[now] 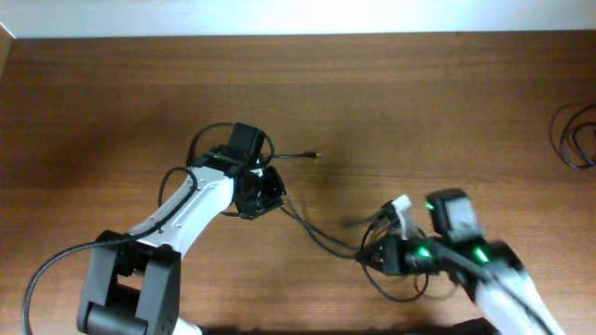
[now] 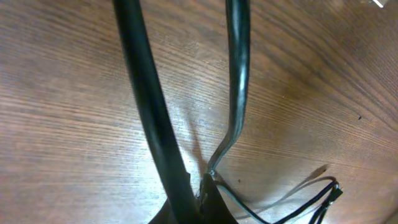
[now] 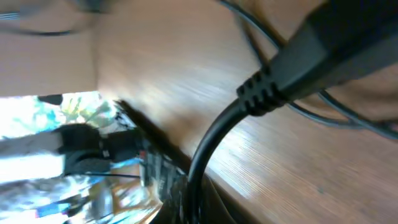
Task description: Untangle cables
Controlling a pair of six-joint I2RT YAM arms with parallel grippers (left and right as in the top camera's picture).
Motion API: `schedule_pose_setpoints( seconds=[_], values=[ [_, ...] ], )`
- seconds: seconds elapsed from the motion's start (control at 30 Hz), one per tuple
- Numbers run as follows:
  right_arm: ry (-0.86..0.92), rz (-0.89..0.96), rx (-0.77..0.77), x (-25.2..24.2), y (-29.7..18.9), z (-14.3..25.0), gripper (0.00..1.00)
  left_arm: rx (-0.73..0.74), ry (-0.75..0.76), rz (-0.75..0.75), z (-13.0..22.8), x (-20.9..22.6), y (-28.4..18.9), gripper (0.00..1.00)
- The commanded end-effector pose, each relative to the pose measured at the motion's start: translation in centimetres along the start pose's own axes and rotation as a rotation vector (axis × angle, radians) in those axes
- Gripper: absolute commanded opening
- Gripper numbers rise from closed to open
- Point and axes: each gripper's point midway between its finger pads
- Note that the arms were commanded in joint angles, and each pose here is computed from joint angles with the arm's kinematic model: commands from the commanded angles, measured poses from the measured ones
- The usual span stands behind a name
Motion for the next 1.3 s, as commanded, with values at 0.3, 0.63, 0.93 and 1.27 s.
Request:
schedule_pose_setpoints(
  seconds=[0.3, 0.63, 0.93, 1.27],
  values=[
    [-0.244, 0.058, -0.714, 5.7, -10.9, -4.6, 0.04, -0.010, 0.298, 0.307, -0.7, -6.6, -6.9, 0.99],
    [-0.398, 0.098, -0.931, 16.7, -18.4, -11.3, 0.04, 0.121, 0.912, 0.371, 9.3, -13.8, -4.0, 0.99],
    [-0.347, 0.153, -0.851, 27.1, -23.3, -15.1, 0.04, -0.064, 1.095, 0.330, 9.1, -18.2, -2.7, 0.99],
    [-0.314, 0.169, -0.762, 27.3, -23.8, -12.4, 0.04, -0.368, 0.864, 0.098, 3.2, -18.8, -3.0, 0.40]
  ],
)
Point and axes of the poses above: each gripper's point midway between its finger pads, its own y axis out along the fingers, its own x axis along the line the jaws close on, z = x × y, and after that the axes turned 13 degrees about y, right-handed
